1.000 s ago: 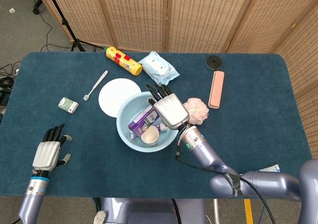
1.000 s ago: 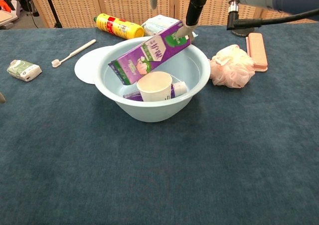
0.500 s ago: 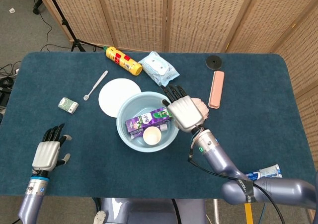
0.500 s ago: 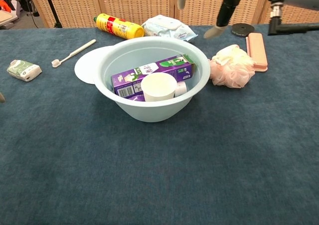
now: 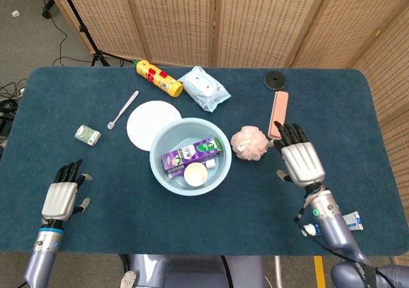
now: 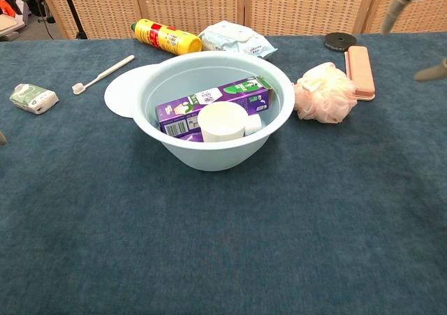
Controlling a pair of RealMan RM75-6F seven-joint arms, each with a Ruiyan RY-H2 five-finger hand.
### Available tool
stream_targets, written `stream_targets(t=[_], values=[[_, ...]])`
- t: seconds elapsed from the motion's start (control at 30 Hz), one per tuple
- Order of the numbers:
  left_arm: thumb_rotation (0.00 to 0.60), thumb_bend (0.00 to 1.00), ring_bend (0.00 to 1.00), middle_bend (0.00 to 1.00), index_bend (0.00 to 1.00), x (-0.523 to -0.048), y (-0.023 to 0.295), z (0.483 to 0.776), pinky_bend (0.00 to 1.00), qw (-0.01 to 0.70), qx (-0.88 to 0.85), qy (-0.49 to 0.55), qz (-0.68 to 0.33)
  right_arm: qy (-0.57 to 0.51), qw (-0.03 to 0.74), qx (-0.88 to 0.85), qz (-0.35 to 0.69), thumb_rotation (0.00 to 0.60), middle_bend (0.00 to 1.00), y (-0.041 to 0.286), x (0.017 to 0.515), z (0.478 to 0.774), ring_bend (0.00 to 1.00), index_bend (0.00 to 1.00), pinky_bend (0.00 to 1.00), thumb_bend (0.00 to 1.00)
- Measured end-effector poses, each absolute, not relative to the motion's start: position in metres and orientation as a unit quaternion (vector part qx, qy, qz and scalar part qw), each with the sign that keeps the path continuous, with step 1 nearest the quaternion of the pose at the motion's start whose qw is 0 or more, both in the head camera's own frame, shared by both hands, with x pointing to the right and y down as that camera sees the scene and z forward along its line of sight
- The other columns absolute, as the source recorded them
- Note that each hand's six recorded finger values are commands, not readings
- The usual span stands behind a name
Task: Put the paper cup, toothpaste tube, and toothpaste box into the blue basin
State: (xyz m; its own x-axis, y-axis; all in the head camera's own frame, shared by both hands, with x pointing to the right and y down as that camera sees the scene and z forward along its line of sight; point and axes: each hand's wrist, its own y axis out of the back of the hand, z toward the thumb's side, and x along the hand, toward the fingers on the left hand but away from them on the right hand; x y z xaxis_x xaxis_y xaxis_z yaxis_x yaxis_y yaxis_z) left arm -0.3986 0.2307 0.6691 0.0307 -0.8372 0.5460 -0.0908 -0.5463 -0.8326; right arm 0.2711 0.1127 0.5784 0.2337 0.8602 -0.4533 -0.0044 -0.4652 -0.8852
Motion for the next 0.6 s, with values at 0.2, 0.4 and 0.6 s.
stream_targets(t=[0.2, 0.4, 0.6], values=[[0.600, 0.26, 0.02, 0.06, 0.36, -0.398, 0.231, 0.669, 0.08, 0.318, -0.644, 0.359, -0.596, -0.358, 0.367, -0.650, 0.561, 0.600, 0.00, 0.146, 0.331, 0.584, 0.00, 0.30, 0.00, 0.20], [0.600, 0.26, 0.02, 0.06, 0.36, -0.397, 0.231, 0.668, 0.08, 0.324, -0.642, 0.361, -0.595, -0.384, 0.349, -0.630, 0.578, 0.600, 0.00, 0.175, 0.370, 0.584, 0.00, 0.30, 0.00, 0.20], [0.600, 0.26, 0.02, 0.06, 0.36, -0.398, 0.230, 0.665, 0.08, 0.330, -0.638, 0.365, -0.593, -0.403, 0.327, -0.622, 0.586, 0.600, 0.00, 0.193, 0.392, 0.589, 0.00, 0.30, 0.00, 0.20]])
